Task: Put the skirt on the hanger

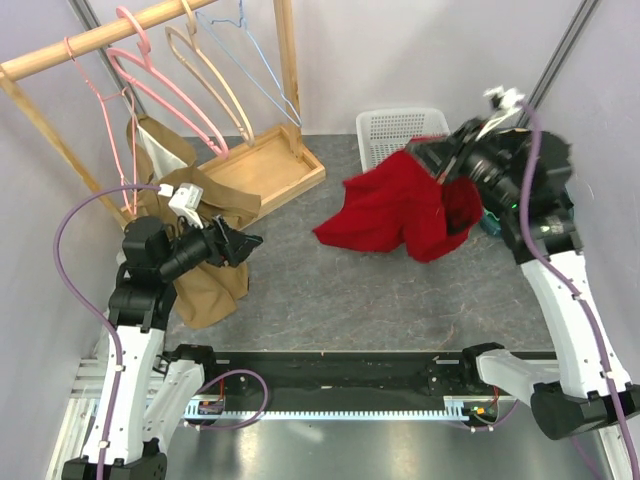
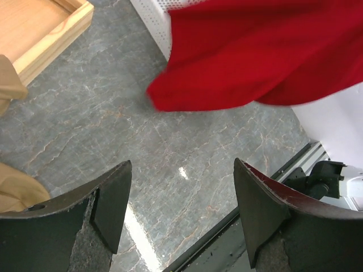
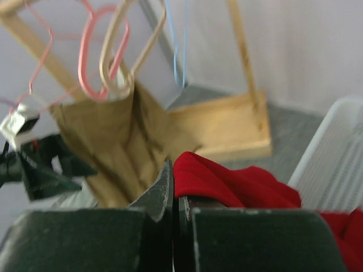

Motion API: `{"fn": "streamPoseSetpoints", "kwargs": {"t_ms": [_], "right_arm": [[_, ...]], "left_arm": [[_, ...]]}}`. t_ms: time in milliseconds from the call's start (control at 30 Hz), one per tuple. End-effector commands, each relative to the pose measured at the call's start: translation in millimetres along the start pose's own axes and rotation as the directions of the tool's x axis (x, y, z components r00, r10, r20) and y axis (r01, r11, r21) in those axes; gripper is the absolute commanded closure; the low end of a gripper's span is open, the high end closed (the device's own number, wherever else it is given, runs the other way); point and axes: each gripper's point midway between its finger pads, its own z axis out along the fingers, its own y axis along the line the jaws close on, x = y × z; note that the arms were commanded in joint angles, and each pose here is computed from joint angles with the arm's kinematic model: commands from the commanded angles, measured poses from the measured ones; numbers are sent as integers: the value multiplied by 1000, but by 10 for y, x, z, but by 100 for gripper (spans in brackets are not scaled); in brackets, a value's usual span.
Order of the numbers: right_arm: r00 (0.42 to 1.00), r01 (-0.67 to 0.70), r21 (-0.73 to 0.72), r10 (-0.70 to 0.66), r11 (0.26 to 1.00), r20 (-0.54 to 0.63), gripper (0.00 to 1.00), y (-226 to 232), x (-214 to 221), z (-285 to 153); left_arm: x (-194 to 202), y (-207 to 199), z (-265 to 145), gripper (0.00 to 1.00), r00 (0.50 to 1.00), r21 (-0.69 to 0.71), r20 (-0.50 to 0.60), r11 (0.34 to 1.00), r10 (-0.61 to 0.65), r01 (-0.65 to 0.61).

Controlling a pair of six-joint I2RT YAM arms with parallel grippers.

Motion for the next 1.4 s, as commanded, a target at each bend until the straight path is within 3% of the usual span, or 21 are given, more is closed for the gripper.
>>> {"fn": "streamPoseSetpoints", "kwargs": {"t_ms": [0,133,200,333,400,433,467,533,633,733,900,1033,1367], "right_arm": [[979,-166,-133,146,977,-145,100,193,796,59],[909,-231,-125,168,965,-382,100,596,2036,184],[877,-226,-59,177,972,-447,100,601,2477,269],[806,-230,-114,124,966,-579,97,1024,3107,300],[771,-234,-119,109,965,-627,80,1095,3343,333],[759,-231,-133,93,964,-645,60,1153,3416,320],[740,-222,-113,92,968,-666,52,1123,3514,302],[745,-189,-60,103,980,-659,37,1016,3564,281],[775,-139,2,110,990,-622,24,851,3480,173],[816,-110,47,117,993,-567,19,741,3288,42],[833,-52,159,130,986,-538,17,481,3181,-258],[831,-48,207,154,977,-534,17,378,3171,-475],[828,91,468,194,879,-526,20,-209,3303,-913]], "left_arm": [[43,56,47,22,1000,-10,1,1000,-22,22],[161,106,101,23,999,0,-26,999,-40,40],[198,129,105,23,999,-6,-31,999,-42,42],[276,161,106,23,998,-13,-40,999,-51,50],[316,182,117,23,997,-17,-49,998,-62,62],[330,187,124,23,996,-16,-53,998,-65,64],[349,193,130,23,996,-15,-60,998,-70,69],[398,223,144,23,995,-20,-72,997,-76,74],[479,244,166,23,992,-14,-91,997,-83,82],[538,217,187,25,986,-1,-108,992,-125,126],[600,64,241,27,981,29,-119,987,-151,155],[838,-8,414,29,971,-1,-195,990,-137,139],[1289,-236,818,33,957,-93,-273,993,-101,79]]}}
